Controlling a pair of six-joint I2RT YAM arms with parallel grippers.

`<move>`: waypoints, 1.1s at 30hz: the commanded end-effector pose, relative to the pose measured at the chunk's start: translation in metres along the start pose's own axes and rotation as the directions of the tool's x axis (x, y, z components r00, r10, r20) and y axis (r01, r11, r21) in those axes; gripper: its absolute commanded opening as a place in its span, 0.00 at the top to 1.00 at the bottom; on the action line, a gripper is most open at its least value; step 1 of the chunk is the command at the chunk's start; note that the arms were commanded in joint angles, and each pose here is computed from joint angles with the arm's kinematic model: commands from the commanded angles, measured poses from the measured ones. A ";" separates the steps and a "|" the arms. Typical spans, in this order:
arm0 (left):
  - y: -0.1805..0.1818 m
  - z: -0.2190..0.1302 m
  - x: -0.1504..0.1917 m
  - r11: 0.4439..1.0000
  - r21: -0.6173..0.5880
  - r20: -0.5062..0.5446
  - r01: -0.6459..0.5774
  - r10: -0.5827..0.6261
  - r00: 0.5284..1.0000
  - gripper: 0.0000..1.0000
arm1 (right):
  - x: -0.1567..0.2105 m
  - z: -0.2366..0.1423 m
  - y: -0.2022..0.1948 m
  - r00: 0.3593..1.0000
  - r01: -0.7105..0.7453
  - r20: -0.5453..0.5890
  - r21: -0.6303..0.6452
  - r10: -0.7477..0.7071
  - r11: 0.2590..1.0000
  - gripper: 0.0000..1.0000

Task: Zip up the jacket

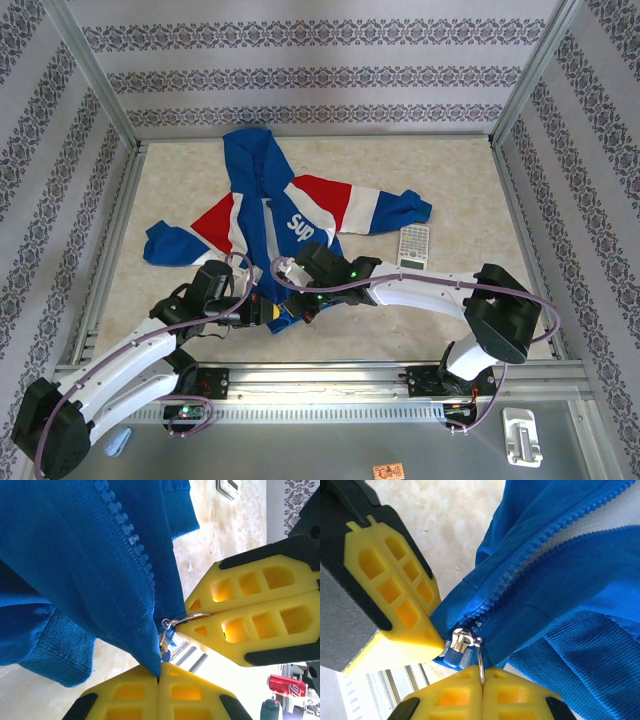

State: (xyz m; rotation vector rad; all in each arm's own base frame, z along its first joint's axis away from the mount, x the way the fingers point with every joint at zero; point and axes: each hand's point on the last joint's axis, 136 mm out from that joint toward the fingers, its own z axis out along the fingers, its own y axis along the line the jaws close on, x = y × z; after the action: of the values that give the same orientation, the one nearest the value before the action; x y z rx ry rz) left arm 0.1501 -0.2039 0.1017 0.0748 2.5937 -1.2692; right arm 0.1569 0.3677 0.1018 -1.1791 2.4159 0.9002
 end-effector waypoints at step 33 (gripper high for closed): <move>0.004 -0.001 0.007 1.000 -0.028 -0.053 0.000 -0.001 0.999 1.00 | 0.001 0.014 0.029 0.994 0.101 -0.026 -0.151 -0.106 0.983 0.73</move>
State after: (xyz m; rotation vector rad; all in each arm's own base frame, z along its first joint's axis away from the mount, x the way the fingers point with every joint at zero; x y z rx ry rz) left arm 0.1435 -0.2006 0.0891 0.0691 2.6763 -1.2354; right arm 0.1389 0.3770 0.0936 -1.3459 2.3635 0.9787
